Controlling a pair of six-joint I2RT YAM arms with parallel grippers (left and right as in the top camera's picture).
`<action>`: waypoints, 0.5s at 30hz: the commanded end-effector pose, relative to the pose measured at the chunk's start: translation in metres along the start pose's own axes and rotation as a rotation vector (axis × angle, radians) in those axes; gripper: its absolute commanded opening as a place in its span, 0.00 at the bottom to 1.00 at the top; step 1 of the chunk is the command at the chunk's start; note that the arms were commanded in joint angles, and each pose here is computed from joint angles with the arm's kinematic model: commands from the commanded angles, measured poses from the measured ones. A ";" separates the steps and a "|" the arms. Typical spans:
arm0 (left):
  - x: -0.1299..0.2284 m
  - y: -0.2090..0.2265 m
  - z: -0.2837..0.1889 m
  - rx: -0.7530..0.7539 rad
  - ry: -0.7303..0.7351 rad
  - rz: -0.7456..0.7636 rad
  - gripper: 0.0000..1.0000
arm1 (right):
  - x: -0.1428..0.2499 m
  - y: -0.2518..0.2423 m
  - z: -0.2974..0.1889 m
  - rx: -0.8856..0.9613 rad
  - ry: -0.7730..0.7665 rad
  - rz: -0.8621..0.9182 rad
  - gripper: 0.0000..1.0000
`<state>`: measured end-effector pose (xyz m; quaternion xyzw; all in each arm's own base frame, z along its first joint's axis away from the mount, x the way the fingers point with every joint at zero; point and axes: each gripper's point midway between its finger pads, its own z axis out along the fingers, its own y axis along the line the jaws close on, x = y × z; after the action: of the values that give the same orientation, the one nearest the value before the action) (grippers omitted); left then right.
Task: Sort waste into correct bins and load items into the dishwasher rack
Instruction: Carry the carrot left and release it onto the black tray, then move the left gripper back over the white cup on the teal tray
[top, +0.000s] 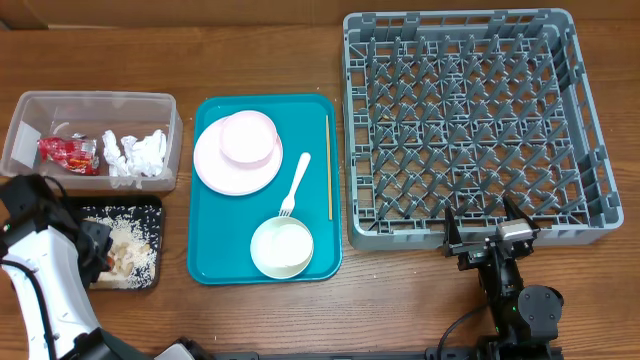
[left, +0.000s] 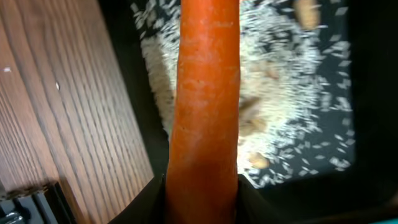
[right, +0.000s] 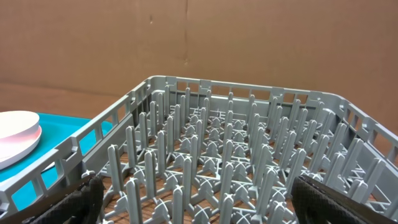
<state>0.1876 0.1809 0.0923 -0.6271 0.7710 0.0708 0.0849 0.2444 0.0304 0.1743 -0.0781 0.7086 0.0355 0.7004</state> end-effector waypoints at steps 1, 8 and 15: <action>-0.002 0.003 0.006 0.031 0.007 -0.064 0.04 | 0.002 0.000 0.000 0.000 -0.005 -0.001 1.00; -0.003 0.004 0.025 0.052 -0.018 -0.096 0.04 | 0.002 0.000 0.000 0.000 -0.005 -0.001 1.00; 0.000 -0.008 0.044 0.133 -0.033 -0.101 0.13 | 0.002 0.000 0.000 0.000 -0.005 -0.001 1.00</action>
<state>0.1940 0.1933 0.0533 -0.6530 0.7437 0.0462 0.1356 0.2444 0.0304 0.1744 -0.0782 0.7084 0.0354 0.7005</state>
